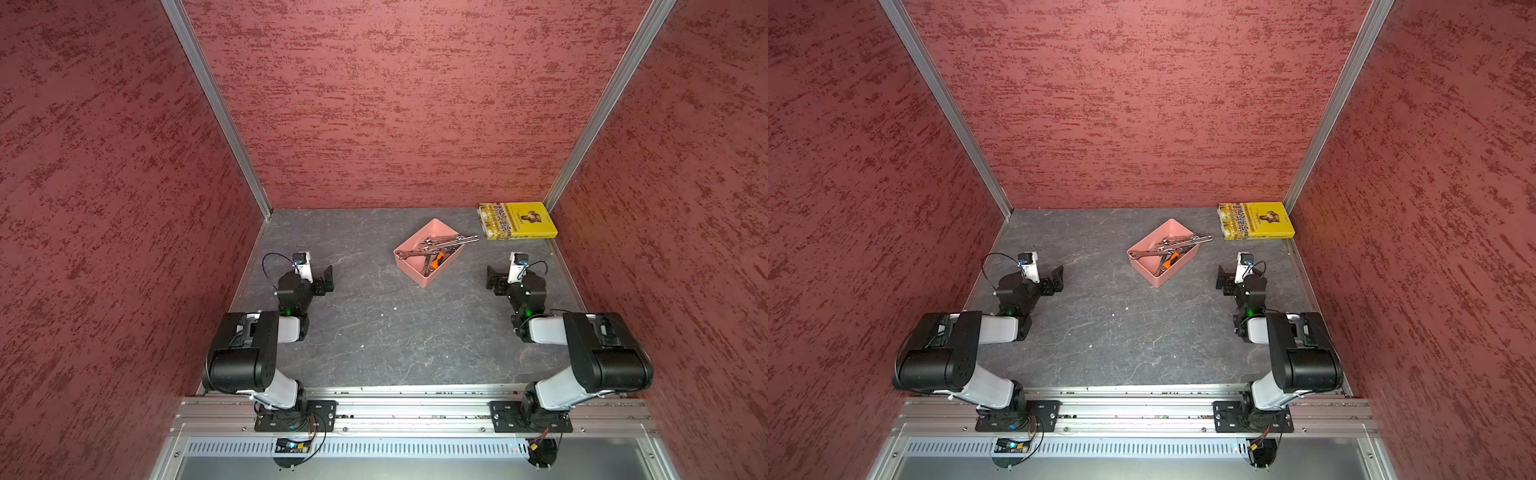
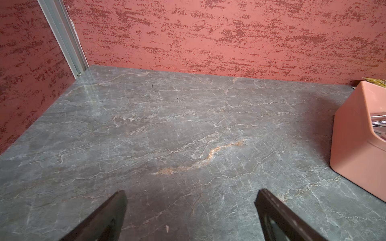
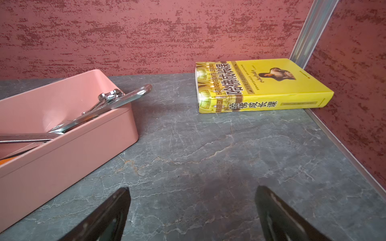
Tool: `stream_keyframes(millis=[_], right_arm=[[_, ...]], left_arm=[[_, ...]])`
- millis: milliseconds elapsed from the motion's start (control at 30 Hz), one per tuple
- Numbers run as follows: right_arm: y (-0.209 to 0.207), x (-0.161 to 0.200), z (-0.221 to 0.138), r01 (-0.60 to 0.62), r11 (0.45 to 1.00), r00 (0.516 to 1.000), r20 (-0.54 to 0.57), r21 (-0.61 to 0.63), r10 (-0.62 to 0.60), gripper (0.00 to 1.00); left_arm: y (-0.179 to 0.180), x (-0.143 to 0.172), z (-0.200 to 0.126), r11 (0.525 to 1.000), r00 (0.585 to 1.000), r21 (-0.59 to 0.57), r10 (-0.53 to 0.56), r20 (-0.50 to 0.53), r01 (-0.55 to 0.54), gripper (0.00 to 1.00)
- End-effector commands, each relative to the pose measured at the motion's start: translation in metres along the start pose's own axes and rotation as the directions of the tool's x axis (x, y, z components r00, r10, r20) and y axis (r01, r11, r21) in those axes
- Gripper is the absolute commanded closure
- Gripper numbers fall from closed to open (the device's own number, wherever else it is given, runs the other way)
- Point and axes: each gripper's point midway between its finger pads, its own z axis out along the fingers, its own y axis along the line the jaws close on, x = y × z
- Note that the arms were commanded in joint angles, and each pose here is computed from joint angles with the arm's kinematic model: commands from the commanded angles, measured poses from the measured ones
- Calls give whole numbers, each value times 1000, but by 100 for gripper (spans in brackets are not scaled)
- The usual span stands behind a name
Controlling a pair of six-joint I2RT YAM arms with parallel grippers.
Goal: Take out the wrench from the storage box
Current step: Move the storage box to the center of the board.
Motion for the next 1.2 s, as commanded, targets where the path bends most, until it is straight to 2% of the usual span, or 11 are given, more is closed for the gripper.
stream_keyframes(millis=[0,833,933,1100,1167], right_arm=[[5,-6,2,7,1000,1000,15,-21,-7,2],[7,-6,1,7,1000,1000,15,-29,-6,2],[16,-12,0,31,996,999,15,-81,-30,2],[23,-40,-14,48,992,999,26,-114,-45,2],[27,-51,-19,46,991,999,22,-127,-43,1]], left_arm=[[-1,-8,1,1000,1000,6,13,21,-13,0],[0,-8,1,1000,1000,3,13,18,-13,0],[-7,-14,0,999,999,-5,46,16,-46,0],[-20,-39,2,997,994,20,71,-89,-69,0],[-25,-50,-2,998,996,27,52,-77,-50,0]])
